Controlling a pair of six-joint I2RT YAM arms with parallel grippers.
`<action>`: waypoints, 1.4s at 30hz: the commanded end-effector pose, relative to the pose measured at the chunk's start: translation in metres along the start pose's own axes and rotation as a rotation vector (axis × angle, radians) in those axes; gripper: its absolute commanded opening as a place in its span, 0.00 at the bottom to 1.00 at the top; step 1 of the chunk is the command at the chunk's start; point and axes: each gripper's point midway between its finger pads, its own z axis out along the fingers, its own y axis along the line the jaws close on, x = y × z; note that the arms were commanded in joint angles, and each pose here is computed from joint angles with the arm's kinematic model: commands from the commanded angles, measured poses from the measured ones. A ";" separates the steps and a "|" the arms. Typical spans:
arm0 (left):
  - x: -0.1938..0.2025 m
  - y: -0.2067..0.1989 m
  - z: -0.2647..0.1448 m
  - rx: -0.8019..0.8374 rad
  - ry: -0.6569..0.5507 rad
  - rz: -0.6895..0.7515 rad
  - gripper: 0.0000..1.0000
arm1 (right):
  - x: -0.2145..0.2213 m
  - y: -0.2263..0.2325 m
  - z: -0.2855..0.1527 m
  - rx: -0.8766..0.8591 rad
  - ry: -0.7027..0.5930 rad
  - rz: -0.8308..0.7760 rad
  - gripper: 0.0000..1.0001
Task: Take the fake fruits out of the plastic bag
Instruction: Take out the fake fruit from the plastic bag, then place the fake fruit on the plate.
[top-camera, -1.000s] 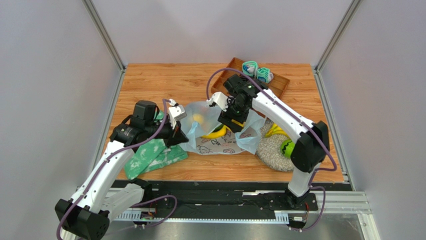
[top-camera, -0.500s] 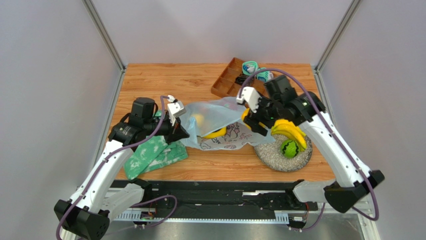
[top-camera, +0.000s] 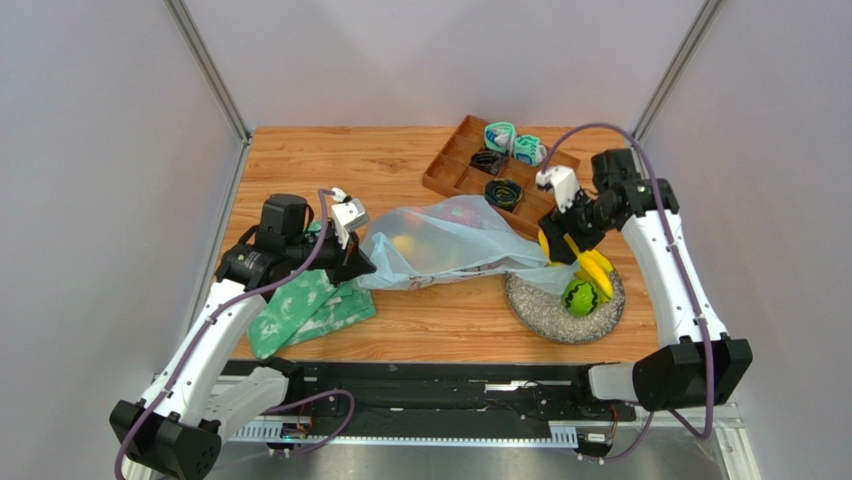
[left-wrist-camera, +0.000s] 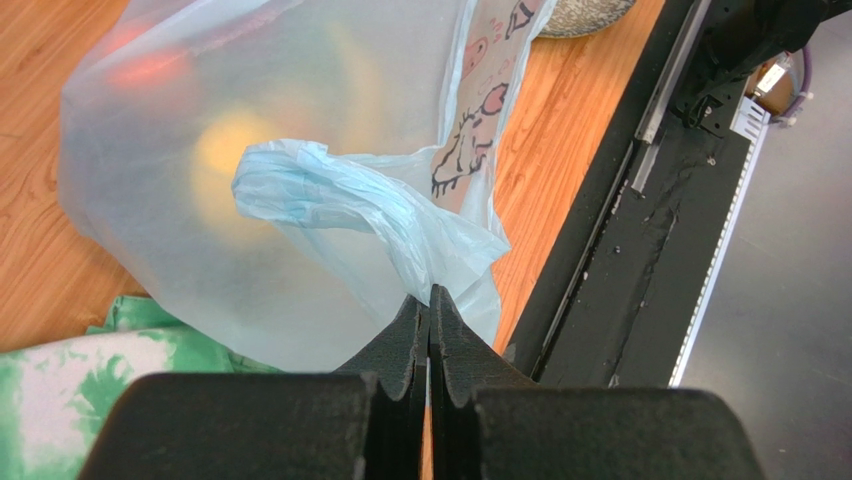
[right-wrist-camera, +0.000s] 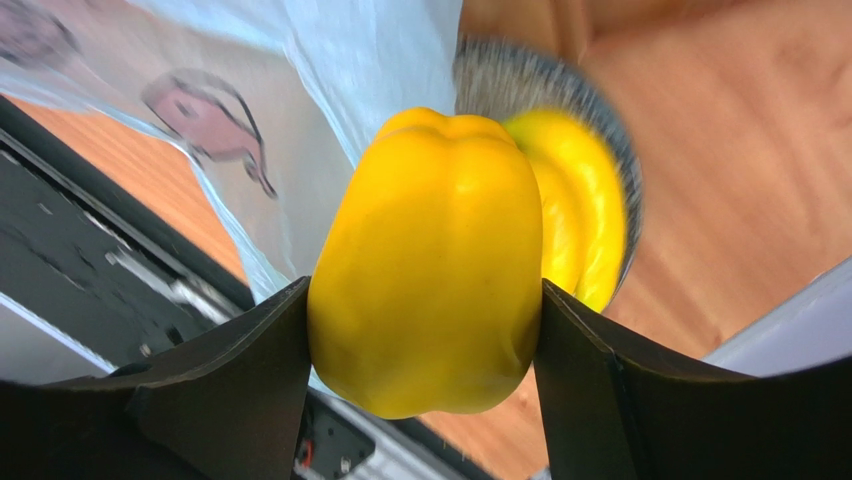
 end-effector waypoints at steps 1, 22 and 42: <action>-0.010 0.003 -0.003 -0.012 -0.024 0.006 0.00 | -0.092 0.031 -0.056 -0.190 -0.327 0.099 0.45; -0.070 0.028 -0.029 -0.086 -0.141 0.015 0.00 | -0.259 0.009 -0.115 -0.580 -0.815 0.548 0.47; -0.156 0.095 -0.134 -0.601 -0.373 0.009 0.00 | -0.190 -0.035 -0.066 -0.031 -0.605 0.035 0.41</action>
